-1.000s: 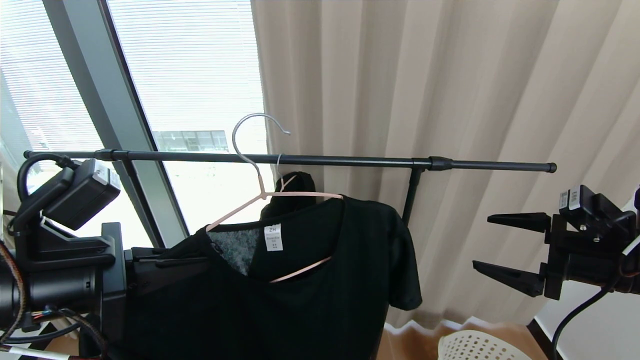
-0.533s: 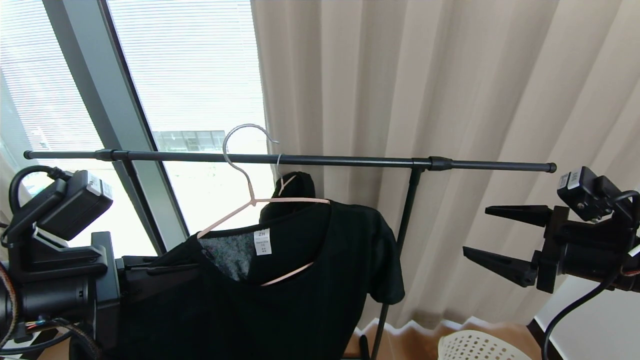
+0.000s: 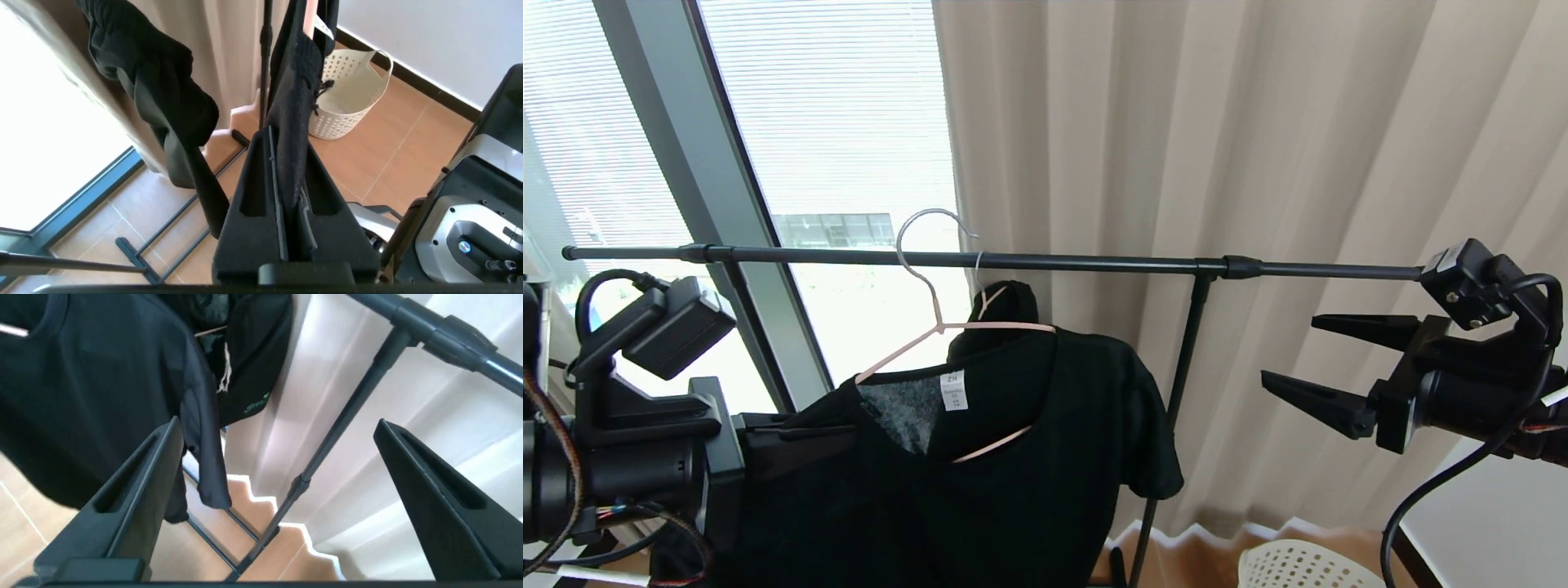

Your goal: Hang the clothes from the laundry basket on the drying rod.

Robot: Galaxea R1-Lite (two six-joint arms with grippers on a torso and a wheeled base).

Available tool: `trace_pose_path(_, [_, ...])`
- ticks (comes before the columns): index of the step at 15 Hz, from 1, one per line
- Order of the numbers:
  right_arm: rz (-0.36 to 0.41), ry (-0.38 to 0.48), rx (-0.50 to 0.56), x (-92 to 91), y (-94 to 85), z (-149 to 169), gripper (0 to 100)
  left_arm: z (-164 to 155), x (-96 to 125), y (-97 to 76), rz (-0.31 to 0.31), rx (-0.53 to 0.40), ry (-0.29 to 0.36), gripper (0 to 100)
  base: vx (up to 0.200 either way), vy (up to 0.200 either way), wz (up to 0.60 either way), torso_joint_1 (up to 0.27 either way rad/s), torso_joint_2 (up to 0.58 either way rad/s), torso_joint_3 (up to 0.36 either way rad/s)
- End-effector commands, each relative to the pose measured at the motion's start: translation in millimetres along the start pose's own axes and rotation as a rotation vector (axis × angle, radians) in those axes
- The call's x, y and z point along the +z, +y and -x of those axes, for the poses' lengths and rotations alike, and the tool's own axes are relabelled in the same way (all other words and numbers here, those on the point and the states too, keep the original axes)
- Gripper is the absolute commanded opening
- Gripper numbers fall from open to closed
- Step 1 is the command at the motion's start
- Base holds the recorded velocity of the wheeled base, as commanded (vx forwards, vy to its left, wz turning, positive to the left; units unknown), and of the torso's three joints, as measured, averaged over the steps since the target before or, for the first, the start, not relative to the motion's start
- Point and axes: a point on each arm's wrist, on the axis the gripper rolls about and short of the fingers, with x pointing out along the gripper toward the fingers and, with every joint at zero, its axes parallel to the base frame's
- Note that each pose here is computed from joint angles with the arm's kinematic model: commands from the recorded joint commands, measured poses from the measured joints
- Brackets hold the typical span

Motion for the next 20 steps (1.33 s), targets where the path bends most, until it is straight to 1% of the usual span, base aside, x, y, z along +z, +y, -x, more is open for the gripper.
trace_pose_path(1, [-0.003, 0.008, 0.004, -0.1, -0.5, -4.8, 100, -20.4, 6.7, 13.5, 0.057, 0.029, 0.046, 0, 0.0, 0.0, 0.0, 0.0, 0.0, 0.0])
trace_pose_path(3, [-0.007, 0.022, 0.006, -2.7, -1.4, -8.3, 100, -39.9, 17.5, 21.0, 0.115, 0.043, 0.066, 0, 0.0, 0.0, 0.0, 0.0, 0.0, 0.0])
trace_pose_path(5, [-0.01, 0.031, 0.006, -4.4, -1.9, -10.5, 100, -56.5, 26.3, 25.5, 0.152, 0.079, 0.082, 0, 0.0, 0.0, 0.0, 0.0, 0.0, 0.0])
trace_pose_path(8, [-0.014, 0.042, 0.004, -5.7, -3.3, -14.4, 100, -97.1, 33.6, 26.0, 0.158, 0.085, 0.138, 0, 0.0, 0.0, 0.0, 0.0, 0.0, 0.0])
trace_pose_path(10, [-0.014, 0.044, -0.011, -5.6, -4.0, -14.3, 100, -125.9, 38.4, 25.5, 0.17, 0.113, 0.168, 0, 0.0, 0.0, 0.0, 0.0, 0.0, 0.0])
trace_pose_path(11, [-0.013, 0.043, -0.01, -5.6, -3.7, -14.4, 100, -126.8, 38.7, 25.4, 0.169, 0.113, 0.169, 0, 0.0, 0.0, 0.0, 0.0, 0.0, 0.0])
trace_pose_path(12, [-0.013, 0.042, -0.015, -5.0, -4.1, -14.0, 100, -152.8, 45.6, 23.1, 0.181, 0.142, 0.18, 0, 0.0, 0.0, 0.0, 0.0, 0.0, 0.0])
trace_pose_path(14, [-0.012, 0.04, -0.015, -4.7, -4.0, -13.7, 100, -174.2, 50.7, 20.3, 0.207, 0.169, 0.183, 0, 0.0, 0.0, 0.0, 0.0, 0.0, 0.0])
trace_pose_path(15, [-0.01, 0.036, -0.015, -3.3, -4.0, -13.9, 100, -188.2, 53.4, 18.3, 0.229, 0.198, 0.181, 0, 0.0, 0.0, 0.0, 0.0, 0.0, 0.0])
trace_pose_path(18, [-0.006, 0.025, -0.019, 0.1, -5.2, -14.0, 100, -204.8, 60.7, 12.2, 0.26, 0.192, 0.163, 0, 0.0, 0.0, 0.0, 0.0, 0.0, 0.0])
trace_pose_path(20, [-0.004, 0.02, -0.018, 1.3, -5.0, -13.9, 100, -212.1, 60.6, 9.9, 0.258, 0.213, 0.164, 0, 0.0, 0.0, 0.0, 0.0, 0.0, 0.0])
